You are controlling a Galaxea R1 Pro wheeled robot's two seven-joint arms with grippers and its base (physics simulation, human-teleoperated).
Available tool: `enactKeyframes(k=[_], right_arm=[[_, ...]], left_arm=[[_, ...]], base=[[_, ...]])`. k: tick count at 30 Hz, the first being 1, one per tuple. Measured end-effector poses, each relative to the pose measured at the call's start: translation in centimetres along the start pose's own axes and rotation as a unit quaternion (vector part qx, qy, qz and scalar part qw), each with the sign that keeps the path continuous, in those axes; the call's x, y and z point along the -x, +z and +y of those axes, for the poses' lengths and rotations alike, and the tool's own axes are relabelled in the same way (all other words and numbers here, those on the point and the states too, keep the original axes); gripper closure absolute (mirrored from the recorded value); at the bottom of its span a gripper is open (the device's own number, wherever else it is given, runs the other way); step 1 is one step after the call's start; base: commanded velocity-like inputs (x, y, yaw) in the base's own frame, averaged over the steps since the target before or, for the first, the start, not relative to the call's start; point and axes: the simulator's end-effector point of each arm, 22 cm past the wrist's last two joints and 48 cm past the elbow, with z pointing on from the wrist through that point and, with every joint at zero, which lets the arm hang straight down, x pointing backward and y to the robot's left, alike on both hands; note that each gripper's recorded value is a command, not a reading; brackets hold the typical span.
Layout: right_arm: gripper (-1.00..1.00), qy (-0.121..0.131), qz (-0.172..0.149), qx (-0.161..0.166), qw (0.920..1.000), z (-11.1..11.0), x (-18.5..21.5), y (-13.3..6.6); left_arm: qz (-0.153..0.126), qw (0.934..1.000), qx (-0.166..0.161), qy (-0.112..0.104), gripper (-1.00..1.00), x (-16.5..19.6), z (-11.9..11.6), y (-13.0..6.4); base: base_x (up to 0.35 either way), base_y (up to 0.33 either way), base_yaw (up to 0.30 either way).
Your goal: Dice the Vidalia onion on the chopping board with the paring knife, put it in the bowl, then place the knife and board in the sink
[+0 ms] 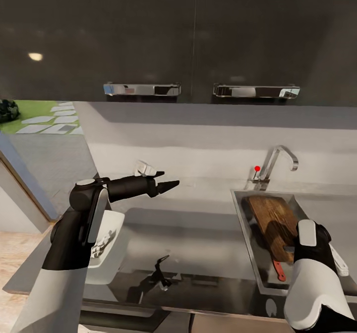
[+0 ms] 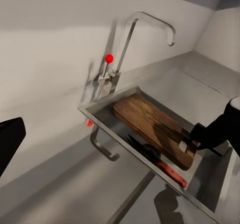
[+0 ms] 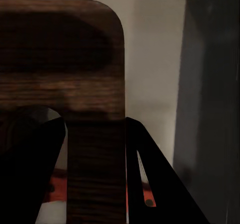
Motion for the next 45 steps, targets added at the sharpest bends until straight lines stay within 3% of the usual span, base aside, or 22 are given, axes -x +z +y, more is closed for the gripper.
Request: enactKeyframes(k=[45], right_arm=[[1.0,-0.01,0.002,-0.025,0.9996,-0.9,-1.1,2.3]], left_arm=[[0.02,0.9996,-0.006,-0.019,-1.0,-2.9,1.2,1.5]], base=[[0.02,0.0,0.0]])
